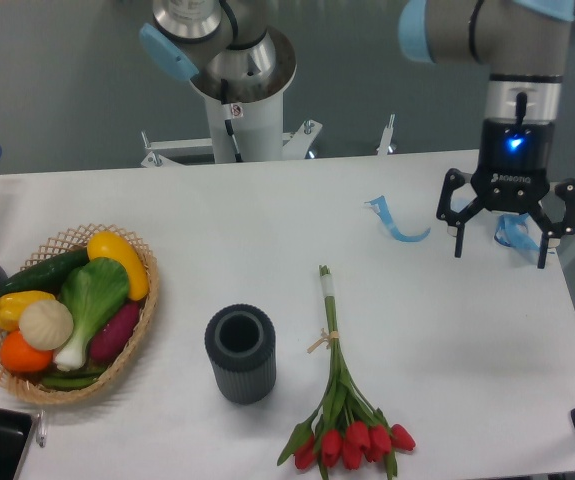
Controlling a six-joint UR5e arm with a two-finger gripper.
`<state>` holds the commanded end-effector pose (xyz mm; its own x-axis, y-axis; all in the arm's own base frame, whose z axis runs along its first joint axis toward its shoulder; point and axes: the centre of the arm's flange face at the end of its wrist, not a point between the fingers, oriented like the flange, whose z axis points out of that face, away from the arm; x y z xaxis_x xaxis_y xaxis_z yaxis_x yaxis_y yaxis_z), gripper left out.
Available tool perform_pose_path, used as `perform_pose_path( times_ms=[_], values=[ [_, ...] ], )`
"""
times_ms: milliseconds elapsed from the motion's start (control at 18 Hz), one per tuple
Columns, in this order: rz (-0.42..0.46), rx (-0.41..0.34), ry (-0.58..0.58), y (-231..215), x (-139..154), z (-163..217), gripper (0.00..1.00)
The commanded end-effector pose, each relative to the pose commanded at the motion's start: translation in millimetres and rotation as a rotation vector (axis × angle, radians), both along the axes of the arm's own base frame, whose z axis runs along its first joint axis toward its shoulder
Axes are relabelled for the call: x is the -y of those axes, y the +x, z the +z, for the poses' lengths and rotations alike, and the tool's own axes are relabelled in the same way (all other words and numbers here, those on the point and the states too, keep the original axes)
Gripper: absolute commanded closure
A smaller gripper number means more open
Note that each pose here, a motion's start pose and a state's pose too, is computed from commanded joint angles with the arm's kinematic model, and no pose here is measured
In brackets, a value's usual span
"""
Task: Pick up the flowers from the vase
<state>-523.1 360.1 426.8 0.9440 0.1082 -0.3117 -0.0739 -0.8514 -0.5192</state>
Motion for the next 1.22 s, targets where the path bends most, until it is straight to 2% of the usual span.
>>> perform_pose_path(
  times_ms=[222, 500, 833, 1056, 1222],
  values=[
    [0.0, 0.008, -0.056, 8, -14, -16, 0.0],
    [-0.027, 0.018, -0.156, 20, -47, -50, 0.0],
    [-0.069, 0.076, -0.173, 35, -80, -85, 0.0],
    [-0.031, 0.123, -0.166, 41, -89, -98, 0.0],
    [-0.034, 0.136, -0.175, 42, -93, -108, 0.0]
  ],
)
